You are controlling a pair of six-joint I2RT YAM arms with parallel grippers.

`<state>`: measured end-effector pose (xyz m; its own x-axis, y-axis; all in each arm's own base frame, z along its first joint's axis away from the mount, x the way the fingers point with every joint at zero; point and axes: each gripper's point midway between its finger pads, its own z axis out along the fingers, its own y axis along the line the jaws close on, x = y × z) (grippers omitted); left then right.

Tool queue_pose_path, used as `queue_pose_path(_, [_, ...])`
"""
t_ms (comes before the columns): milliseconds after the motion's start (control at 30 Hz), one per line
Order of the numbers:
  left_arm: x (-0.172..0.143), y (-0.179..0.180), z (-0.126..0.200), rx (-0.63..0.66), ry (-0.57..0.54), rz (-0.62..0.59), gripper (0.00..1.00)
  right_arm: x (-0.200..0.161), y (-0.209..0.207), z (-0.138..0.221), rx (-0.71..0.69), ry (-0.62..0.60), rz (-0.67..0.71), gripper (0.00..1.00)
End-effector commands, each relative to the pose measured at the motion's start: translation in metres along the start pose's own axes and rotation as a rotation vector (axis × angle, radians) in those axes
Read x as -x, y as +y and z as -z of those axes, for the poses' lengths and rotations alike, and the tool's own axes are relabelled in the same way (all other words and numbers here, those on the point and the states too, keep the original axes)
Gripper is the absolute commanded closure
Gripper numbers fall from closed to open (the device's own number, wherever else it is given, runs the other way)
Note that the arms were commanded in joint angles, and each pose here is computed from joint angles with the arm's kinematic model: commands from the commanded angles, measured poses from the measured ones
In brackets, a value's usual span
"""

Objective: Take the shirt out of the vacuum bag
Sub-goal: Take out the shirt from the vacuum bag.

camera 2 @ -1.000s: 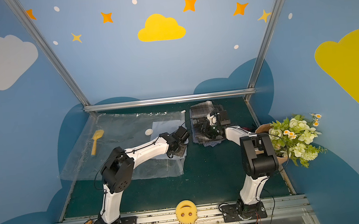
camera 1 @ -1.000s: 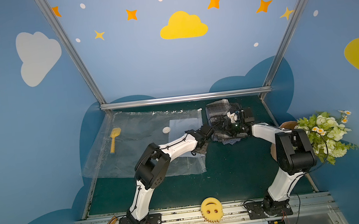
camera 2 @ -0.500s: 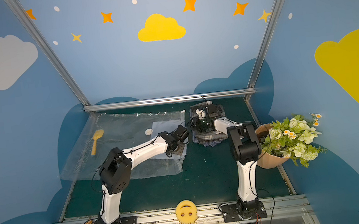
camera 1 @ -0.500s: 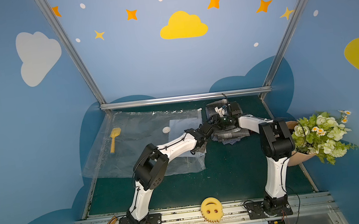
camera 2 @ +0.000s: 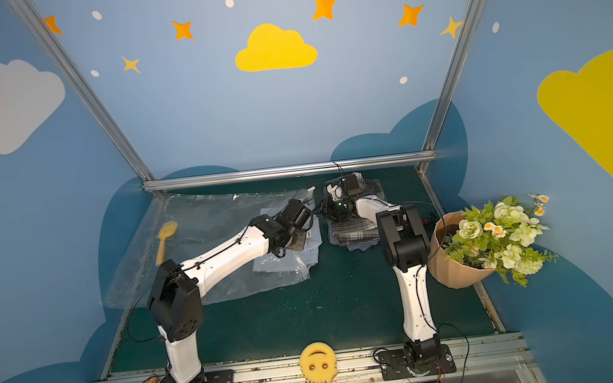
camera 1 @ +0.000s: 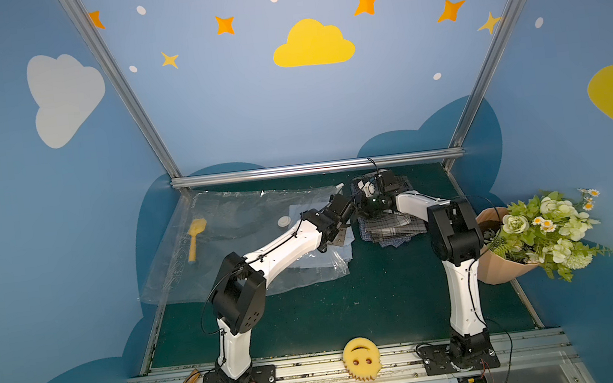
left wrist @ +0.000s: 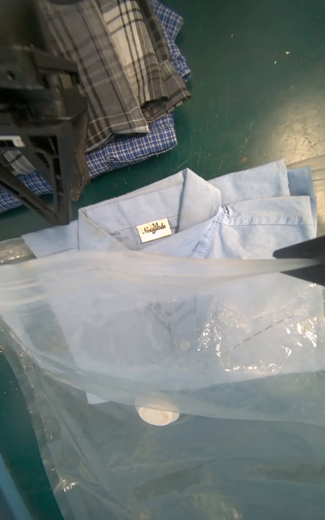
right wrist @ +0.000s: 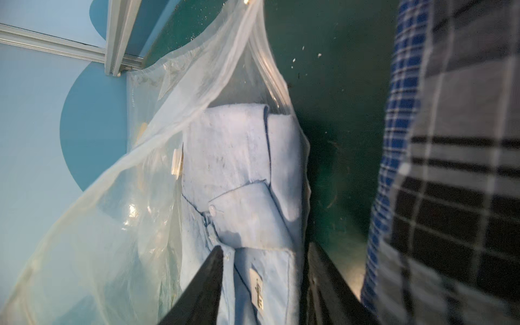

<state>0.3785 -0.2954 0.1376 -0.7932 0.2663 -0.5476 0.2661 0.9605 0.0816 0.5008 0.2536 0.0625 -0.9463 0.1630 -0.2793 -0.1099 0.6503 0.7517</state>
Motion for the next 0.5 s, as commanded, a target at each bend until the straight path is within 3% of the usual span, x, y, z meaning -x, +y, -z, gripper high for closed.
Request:
queue_pose_path(0, [0.008,-0.002,0.006,-0.018,-0.019,0.019,0.96,-0.001,-0.012,-0.012,-0.039,0.009,-0.005,0.52])
queue_pose_path(467, [0.005,-0.006,-0.004,-0.05,-0.007,0.023,0.96,-0.012,-0.002,-0.032,-0.047,0.041,0.025,0.68])
